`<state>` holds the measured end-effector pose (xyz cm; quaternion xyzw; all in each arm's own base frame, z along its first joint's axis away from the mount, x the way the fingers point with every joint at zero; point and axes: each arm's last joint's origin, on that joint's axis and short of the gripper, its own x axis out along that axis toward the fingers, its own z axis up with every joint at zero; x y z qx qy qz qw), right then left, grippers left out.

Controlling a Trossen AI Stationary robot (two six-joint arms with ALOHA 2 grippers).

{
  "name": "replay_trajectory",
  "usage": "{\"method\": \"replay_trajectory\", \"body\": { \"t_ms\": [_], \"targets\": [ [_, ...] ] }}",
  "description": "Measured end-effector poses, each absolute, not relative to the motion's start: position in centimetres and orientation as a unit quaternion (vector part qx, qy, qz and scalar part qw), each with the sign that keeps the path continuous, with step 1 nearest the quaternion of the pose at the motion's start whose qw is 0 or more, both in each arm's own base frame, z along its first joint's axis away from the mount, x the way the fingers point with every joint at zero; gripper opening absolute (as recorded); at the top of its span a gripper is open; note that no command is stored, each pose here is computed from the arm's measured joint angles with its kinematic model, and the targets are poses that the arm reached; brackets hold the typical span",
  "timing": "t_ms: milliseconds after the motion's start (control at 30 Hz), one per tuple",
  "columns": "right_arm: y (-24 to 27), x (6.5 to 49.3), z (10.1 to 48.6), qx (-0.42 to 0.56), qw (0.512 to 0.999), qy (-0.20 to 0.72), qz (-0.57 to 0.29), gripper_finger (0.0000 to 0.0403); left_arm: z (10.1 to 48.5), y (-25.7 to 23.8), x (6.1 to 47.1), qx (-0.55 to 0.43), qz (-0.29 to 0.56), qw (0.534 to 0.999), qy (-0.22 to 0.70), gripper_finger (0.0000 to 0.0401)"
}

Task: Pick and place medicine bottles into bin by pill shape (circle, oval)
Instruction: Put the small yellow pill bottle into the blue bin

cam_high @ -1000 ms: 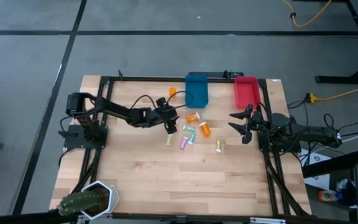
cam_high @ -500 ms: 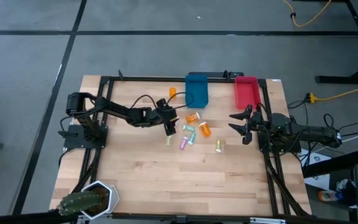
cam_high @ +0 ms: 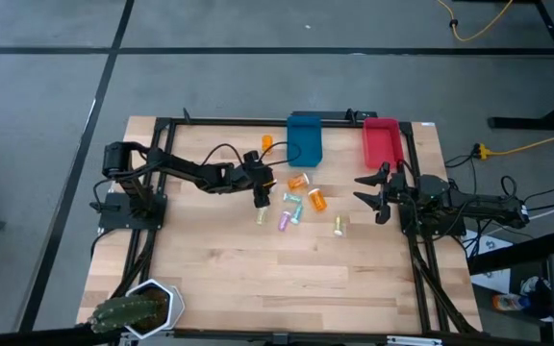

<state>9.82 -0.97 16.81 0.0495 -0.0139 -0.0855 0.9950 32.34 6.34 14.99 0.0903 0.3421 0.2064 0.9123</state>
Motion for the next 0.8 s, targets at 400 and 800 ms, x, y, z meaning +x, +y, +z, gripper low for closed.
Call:
{"method": "replay_trajectory", "body": {
  "t_ms": [400,800],
  "targets": [
    [-1.0,9.8,16.8,0.048,0.995,-0.014,-0.086,0.0217,16.2,5.2,32.1,0.091,0.197,0.919,0.330,0.0206],
    [-1.0,9.8,16.8,0.052,0.995,-0.014,-0.085,0.0217,19.5,0.4,29.2,-0.115,0.213,0.911,0.332,0.0206]
  ]
}}
